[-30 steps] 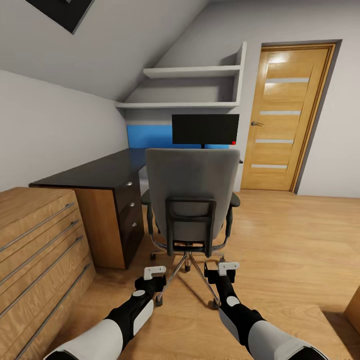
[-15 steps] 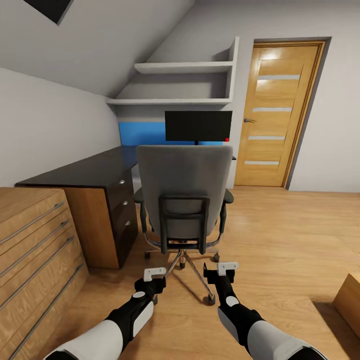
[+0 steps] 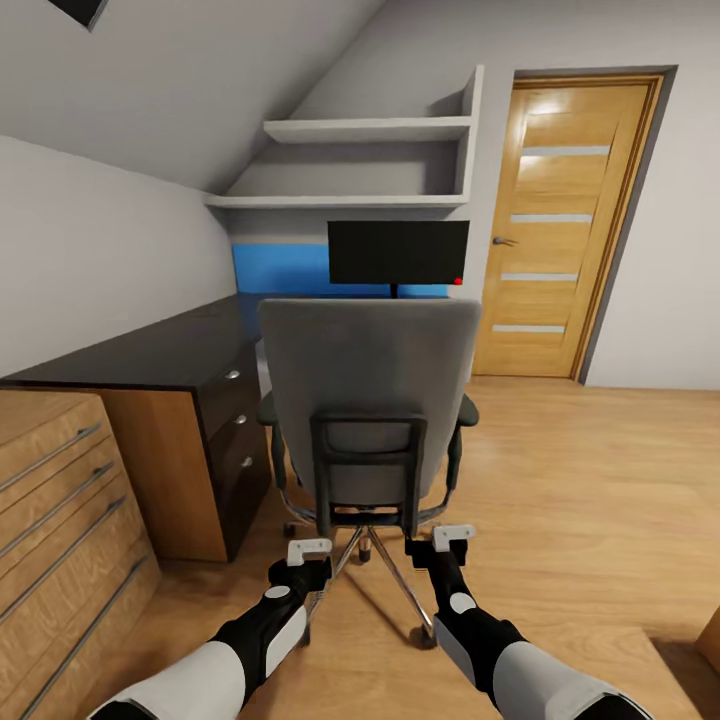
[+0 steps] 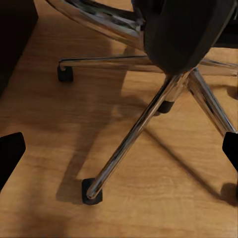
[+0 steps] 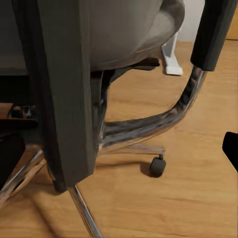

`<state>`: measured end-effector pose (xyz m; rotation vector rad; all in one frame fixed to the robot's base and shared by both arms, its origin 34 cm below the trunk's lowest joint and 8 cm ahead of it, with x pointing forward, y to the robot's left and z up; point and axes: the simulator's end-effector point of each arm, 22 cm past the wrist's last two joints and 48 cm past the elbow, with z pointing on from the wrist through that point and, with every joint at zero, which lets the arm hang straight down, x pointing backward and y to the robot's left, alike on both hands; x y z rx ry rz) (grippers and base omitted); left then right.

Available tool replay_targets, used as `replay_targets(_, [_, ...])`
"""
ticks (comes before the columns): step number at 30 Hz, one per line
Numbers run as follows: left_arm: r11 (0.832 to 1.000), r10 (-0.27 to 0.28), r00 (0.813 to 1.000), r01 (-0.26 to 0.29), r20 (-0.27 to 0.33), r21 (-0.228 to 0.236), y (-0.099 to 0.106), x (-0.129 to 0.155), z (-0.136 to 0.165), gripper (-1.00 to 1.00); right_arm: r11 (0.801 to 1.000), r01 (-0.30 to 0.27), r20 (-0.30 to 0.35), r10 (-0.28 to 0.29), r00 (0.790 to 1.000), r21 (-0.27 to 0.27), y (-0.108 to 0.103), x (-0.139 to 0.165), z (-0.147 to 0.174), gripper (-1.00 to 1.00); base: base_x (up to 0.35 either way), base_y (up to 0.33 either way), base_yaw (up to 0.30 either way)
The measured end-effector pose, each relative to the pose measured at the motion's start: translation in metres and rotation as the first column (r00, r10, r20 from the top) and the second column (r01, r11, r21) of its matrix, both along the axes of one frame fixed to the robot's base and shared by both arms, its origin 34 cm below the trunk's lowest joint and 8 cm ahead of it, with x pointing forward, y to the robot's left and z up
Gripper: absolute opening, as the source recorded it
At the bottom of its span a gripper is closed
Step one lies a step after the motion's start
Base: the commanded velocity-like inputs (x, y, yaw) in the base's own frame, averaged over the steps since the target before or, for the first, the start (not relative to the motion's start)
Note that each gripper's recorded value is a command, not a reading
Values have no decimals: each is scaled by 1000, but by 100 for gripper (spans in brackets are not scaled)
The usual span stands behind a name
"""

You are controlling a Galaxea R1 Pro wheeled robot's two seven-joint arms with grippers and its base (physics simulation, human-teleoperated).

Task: In the bedroom, organize the workspace by keeping the computer under the desk, ensuring the monitor is on the desk, placing the keyboard on the desk next to the monitor, placing the mouse on the desk next to the keyboard, moving the folder from the swivel chair onto the desk next to the mouse, stacking the notebook on top of the folder with the pen on top of the notebook, and positioning the swivel chair next to the desk.

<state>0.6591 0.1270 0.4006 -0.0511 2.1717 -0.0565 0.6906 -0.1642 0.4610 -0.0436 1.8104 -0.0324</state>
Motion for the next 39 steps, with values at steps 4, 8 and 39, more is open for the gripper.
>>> replay_targets(4, [1000, 0, 1000, 0, 0, 0, 0, 0, 0, 100, 1000, -1, 0, 1, 1000, -1, 0, 0, 0, 100, 321, 0, 0])
replay_targets(8, [1000, 2, 1000, -2, -1, 3, 0, -1, -1, 100, 1000, -2, 0, 2, 1000, -1, 0, 0, 0, 100, 321, 0, 0])
replay_targets(39, [1000, 7, 1000, -7, -1, 1, 1, 0, 0, 100, 1000, 2, -3, -2, 1000, 2, -1, -1, -1, 100, 322, 0, -7])
